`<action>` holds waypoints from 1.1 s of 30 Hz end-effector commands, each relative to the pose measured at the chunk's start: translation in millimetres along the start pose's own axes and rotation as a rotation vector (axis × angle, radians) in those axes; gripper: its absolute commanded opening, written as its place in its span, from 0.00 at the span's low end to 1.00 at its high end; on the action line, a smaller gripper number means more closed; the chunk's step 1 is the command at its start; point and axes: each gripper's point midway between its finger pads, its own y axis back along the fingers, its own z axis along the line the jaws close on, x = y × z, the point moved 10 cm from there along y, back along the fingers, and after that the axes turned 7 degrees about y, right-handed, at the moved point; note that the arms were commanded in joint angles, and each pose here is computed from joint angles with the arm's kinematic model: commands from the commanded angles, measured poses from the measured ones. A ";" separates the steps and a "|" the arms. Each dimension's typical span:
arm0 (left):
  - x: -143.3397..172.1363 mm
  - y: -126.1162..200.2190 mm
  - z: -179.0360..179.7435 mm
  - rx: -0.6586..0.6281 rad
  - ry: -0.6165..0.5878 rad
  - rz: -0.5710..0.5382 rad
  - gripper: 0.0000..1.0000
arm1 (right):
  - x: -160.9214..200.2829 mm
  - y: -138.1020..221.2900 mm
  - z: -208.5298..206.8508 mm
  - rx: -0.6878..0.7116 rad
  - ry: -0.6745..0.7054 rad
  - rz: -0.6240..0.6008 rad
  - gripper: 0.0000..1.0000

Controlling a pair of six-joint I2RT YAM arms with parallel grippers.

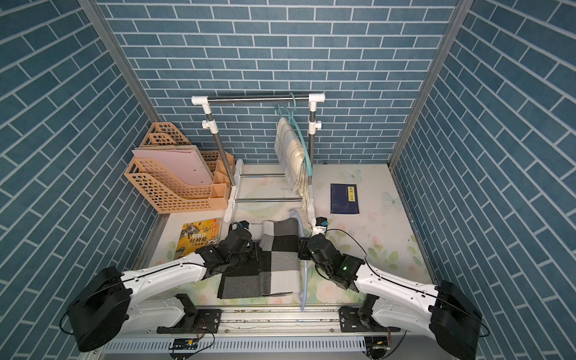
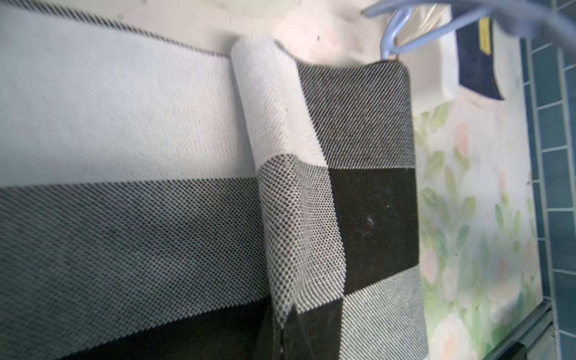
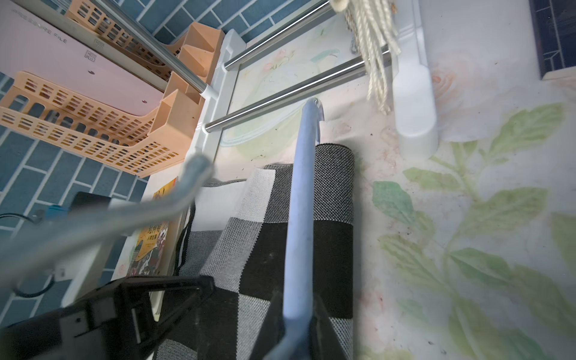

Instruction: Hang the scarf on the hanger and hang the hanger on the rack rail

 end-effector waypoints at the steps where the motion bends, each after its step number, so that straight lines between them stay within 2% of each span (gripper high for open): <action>1: -14.6 15.5 13.9 -0.102 -0.007 -0.069 0.00 | -3.8 4.5 -4.9 0.048 -0.022 -0.029 0.00; 7: -23.1 18.9 28.7 -0.180 0.014 -0.075 0.00 | 1.1 -1.3 -11.9 0.092 -0.019 0.005 0.00; 12: -24.5 18.7 39.4 -0.295 0.043 -0.073 0.00 | 5.0 -4.7 -20.8 0.119 -0.030 0.028 0.00; 20: -37.0 41.0 48.2 -0.366 0.088 -0.154 0.00 | 5.8 -7.3 -23.0 0.111 -0.030 0.043 0.00; 27: -33.7 17.7 49.7 -0.327 0.087 -0.056 0.00 | 8.8 -13.7 -20.4 0.078 -0.025 0.062 0.00; 28: -32.9 16.6 50.4 -0.329 0.088 -0.050 0.09 | 8.5 -14.5 -19.1 0.070 -0.024 0.065 0.00; 30: -32.0 19.4 50.5 -0.329 0.084 -0.047 0.45 | 7.4 -15.8 -16.8 0.061 -0.022 0.070 0.00; 31: -30.8 21.9 50.3 -0.321 0.087 -0.042 0.59 | 6.8 -16.5 -15.7 0.058 -0.018 0.072 0.00; 32: -28.2 27.5 48.3 -0.304 0.094 -0.045 0.71 | 6.2 -17.2 -14.6 0.055 -0.014 0.074 0.00; 33: -25.3 32.3 46.3 -0.291 0.098 -0.048 0.77 | 5.4 -17.3 -13.6 0.051 -0.011 0.073 0.00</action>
